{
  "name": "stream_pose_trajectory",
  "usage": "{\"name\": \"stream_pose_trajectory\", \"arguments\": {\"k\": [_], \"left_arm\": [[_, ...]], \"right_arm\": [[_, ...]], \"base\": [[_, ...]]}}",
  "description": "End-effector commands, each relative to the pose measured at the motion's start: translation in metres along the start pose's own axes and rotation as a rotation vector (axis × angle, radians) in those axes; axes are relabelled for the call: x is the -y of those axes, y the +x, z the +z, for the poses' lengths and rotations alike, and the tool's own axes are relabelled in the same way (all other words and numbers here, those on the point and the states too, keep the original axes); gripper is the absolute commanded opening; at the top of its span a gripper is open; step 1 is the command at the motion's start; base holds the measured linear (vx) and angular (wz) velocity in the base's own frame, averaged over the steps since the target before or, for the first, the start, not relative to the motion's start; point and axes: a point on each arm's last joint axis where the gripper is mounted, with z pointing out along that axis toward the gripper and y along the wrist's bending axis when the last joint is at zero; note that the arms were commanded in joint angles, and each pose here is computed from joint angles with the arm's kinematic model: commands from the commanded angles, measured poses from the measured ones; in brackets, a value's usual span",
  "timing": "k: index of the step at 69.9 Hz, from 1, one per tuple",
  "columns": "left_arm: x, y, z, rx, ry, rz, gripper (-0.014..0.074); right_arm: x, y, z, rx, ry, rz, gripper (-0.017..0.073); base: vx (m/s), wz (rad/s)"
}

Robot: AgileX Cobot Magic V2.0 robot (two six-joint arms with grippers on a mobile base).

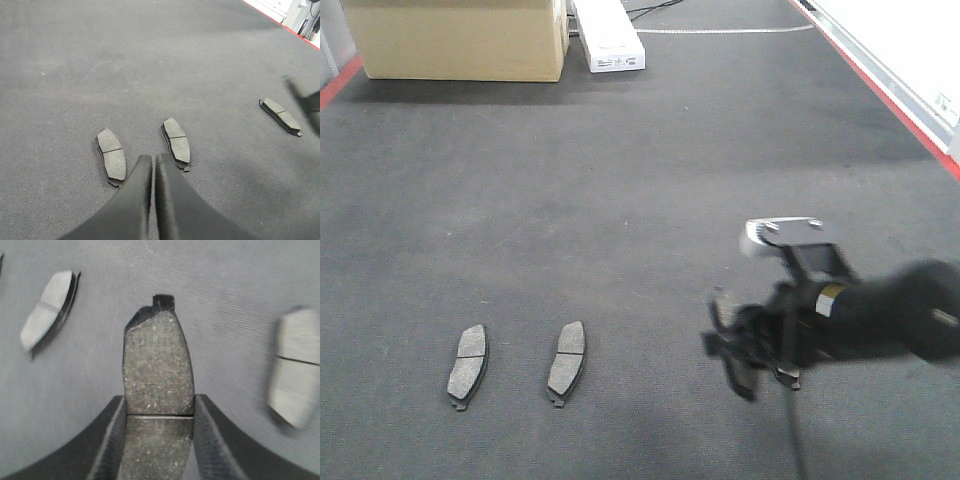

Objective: Move and align brake pads A on conveyor
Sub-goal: 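Move the right gripper inward beside the pad nearest it, then lower the right gripper's pad onto the belt and open, withdraw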

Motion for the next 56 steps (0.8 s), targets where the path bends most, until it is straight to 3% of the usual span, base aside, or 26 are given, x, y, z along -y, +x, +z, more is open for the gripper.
{"name": "stream_pose_trajectory", "arguments": {"k": [1,31,56], "left_arm": [[0.003,-0.013,-0.003,0.077,0.024,0.004,-0.0006],[0.003,-0.013,-0.003,0.077,0.024,0.004,-0.0006],[0.003,-0.013,-0.003,0.077,0.024,0.004,-0.0006]], "right_arm": [[-0.004,-0.029,0.005,0.095,-0.01,0.038,0.0062],[0.0,-0.038,0.072,-0.037,-0.004,0.134,0.0072],[0.005,-0.033,0.092,-0.044,0.017,0.146,0.0088]], "base": [[0.0,0.0],[0.0,0.0],[0.0,0.0]]}}
